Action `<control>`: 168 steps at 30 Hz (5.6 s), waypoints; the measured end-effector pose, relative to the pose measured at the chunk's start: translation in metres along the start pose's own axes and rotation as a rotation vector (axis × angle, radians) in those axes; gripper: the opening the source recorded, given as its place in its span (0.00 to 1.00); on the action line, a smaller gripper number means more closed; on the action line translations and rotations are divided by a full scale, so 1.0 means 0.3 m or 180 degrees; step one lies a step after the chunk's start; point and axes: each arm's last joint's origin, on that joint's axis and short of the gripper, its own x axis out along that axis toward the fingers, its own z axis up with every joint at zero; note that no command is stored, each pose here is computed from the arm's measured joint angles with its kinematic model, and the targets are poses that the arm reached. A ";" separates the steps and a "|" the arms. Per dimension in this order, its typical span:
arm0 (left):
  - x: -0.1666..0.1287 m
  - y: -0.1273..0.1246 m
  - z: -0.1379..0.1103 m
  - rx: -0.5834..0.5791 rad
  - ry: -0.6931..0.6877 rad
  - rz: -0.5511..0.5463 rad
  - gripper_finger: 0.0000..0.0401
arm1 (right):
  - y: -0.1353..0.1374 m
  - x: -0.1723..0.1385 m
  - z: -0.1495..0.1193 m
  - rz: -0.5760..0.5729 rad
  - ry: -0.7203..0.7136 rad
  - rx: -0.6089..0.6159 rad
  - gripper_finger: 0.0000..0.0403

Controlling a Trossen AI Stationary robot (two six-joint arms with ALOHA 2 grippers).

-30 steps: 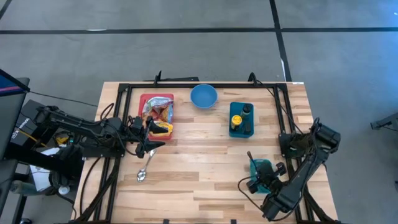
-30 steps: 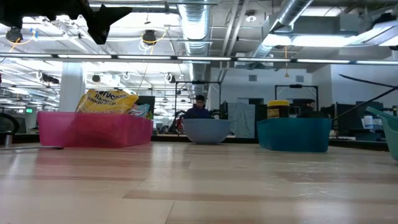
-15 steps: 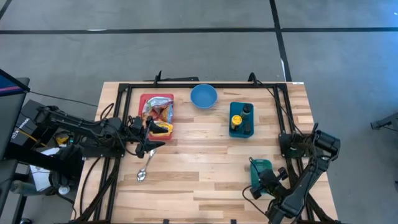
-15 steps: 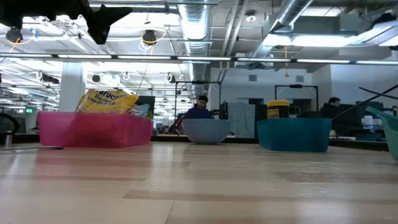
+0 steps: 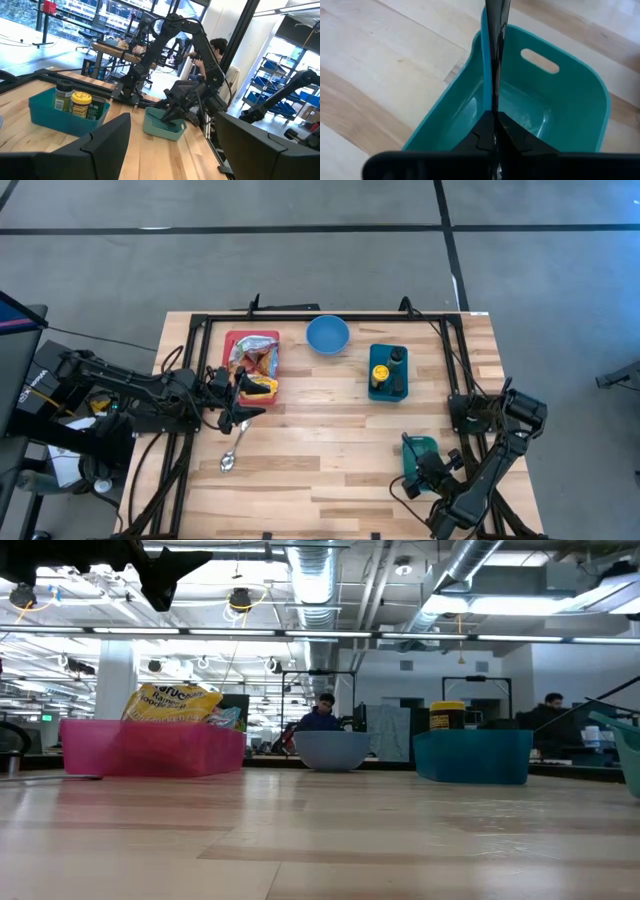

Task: Pick & Place Food Item
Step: Put the black spoon into the green bin, then put the silver spoon into the green bin

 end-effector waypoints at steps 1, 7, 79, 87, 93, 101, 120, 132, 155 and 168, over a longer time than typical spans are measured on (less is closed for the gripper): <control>0.000 0.000 0.000 -0.0001 0.0000 0.0000 0.71 | 0.000 0.000 0.000 0.0001 0.0001 0.0001 0.00; 0.000 0.000 0.000 -0.0001 0.0001 0.0000 0.71 | 0.003 0.000 -0.002 0.0028 0.0021 -0.0002 0.01; 0.000 0.000 0.000 0.0000 0.0000 0.0000 0.71 | 0.196 -0.078 0.299 0.0555 -0.1363 -0.0393 0.02; 0.000 0.000 0.000 -0.0001 -0.0002 0.0000 0.71 | 0.279 0.002 0.393 0.0440 -0.1393 -0.0806 0.01; 0.000 0.000 0.001 -0.0002 -0.0006 -0.0002 0.71 | 0.357 0.061 0.457 0.0694 -0.0806 -0.1329 0.00; 0.000 0.000 0.001 -0.0002 -0.0009 -0.0002 0.71 | 0.461 0.094 0.546 0.1758 -0.0468 -0.2089 0.00; 0.000 -0.001 0.002 -0.0005 -0.0025 -0.0008 0.71 | 0.469 0.280 0.589 0.2732 -0.0757 -0.2073 0.00; 0.000 -0.001 0.004 -0.0006 -0.0037 -0.0012 0.71 | 0.435 0.345 0.569 0.2611 -0.0827 -0.2003 0.00; -0.005 -0.027 0.042 -0.0046 -0.0327 -0.0573 0.71 | 0.433 0.342 0.555 0.2581 -0.0795 -0.2092 0.00; -0.001 -0.013 0.015 -0.0534 -0.0080 -0.0288 0.64 | 0.415 0.384 0.590 0.2344 -0.0847 -0.2280 0.00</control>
